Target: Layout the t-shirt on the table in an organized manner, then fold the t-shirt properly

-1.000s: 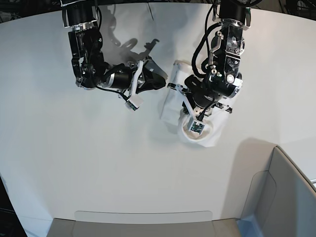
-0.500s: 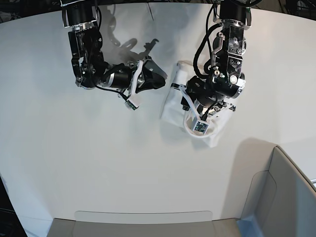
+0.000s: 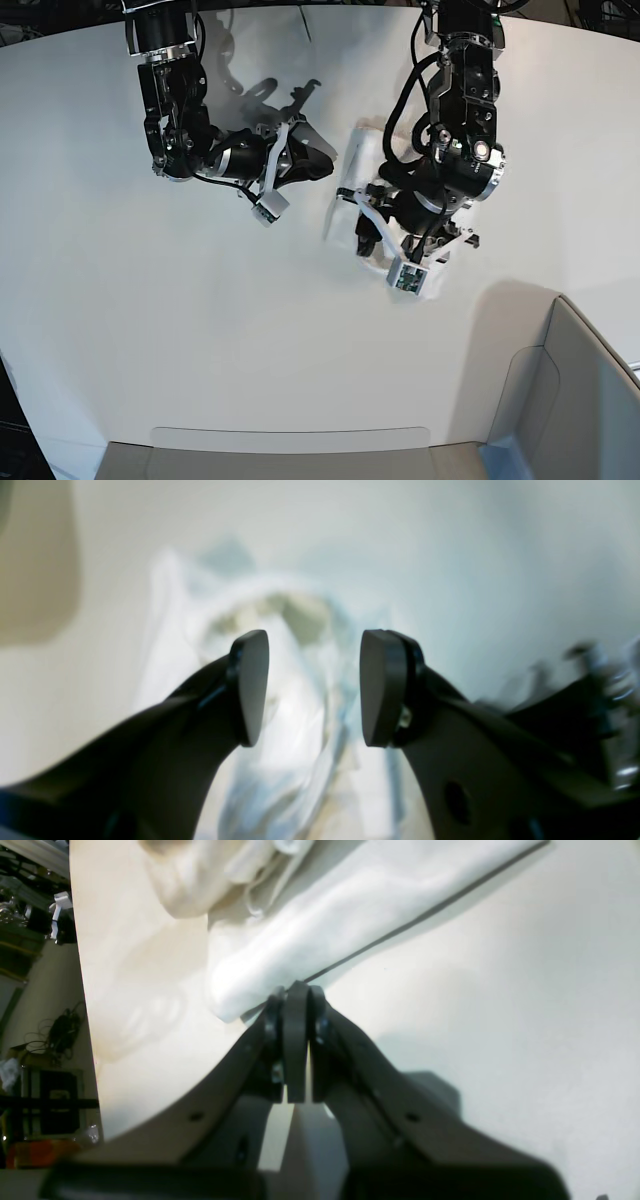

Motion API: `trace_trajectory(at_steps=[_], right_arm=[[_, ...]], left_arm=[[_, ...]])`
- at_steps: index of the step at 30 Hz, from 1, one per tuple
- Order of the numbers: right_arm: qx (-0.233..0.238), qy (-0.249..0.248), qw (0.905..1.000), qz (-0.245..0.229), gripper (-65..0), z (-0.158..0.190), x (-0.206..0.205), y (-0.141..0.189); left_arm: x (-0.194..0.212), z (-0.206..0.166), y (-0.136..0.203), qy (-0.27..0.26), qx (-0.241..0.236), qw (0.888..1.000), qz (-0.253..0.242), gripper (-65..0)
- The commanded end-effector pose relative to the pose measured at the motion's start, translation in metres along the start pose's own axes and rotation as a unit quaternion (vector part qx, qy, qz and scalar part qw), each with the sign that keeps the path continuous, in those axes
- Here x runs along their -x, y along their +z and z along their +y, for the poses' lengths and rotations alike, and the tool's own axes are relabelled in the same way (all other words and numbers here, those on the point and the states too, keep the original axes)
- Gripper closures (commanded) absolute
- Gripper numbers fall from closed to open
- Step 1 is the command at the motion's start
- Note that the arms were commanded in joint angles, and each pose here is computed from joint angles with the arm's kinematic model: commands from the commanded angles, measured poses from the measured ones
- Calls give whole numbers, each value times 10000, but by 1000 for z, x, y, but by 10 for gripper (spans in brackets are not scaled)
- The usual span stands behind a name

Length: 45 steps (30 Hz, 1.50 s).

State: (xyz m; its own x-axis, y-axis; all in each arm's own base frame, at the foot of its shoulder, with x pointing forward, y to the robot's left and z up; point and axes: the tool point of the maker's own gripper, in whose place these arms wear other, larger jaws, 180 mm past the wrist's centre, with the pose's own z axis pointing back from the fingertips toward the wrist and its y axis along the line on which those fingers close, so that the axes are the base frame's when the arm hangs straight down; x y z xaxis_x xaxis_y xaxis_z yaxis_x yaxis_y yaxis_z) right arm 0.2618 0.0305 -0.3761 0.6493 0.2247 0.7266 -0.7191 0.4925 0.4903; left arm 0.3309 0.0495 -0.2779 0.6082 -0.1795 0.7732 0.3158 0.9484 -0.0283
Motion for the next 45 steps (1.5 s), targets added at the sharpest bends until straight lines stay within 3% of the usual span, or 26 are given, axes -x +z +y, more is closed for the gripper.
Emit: trace_trajectory(at_steps=[1,5,10,14,19,30,38,42,45], right_arm=[[-73,150,9995,-280,0,2,-19,2],[-50,143,9995,-287,0,1,-19,3],[-29,147,9995,-264,0,-2,-18,6],[-34,145,9995,-270,0,-1,-18,6],[-45,130,9995,-287,0,0,-19,5],[350,-67,9979,-549,0,-26,-25,27],[357,-86,9979,-536,0,-26,-23,27],[352,-84,9979,-532,0,-26,-22,27],[352,-77,9979,-536,0,-26,-23,27]], left_arm=[[-13,0,2,-24,5,9998,-181,-299],[-35,19,4,12,-238,9984,-504,-267],[-44,94,12,397,-1243,9883,-788,-185],[-17,119,0,617,-1437,9871,-338,-121],[17,100,-7,544,-1217,9901,440,0],[84,10,-17,281,-258,9911,1276,0],[113,-49,-14,-109,388,9881,1484,0],[111,-37,-13,-13,246,9892,1448,0],[74,-8,-11,118,-102,9952,964,0]])
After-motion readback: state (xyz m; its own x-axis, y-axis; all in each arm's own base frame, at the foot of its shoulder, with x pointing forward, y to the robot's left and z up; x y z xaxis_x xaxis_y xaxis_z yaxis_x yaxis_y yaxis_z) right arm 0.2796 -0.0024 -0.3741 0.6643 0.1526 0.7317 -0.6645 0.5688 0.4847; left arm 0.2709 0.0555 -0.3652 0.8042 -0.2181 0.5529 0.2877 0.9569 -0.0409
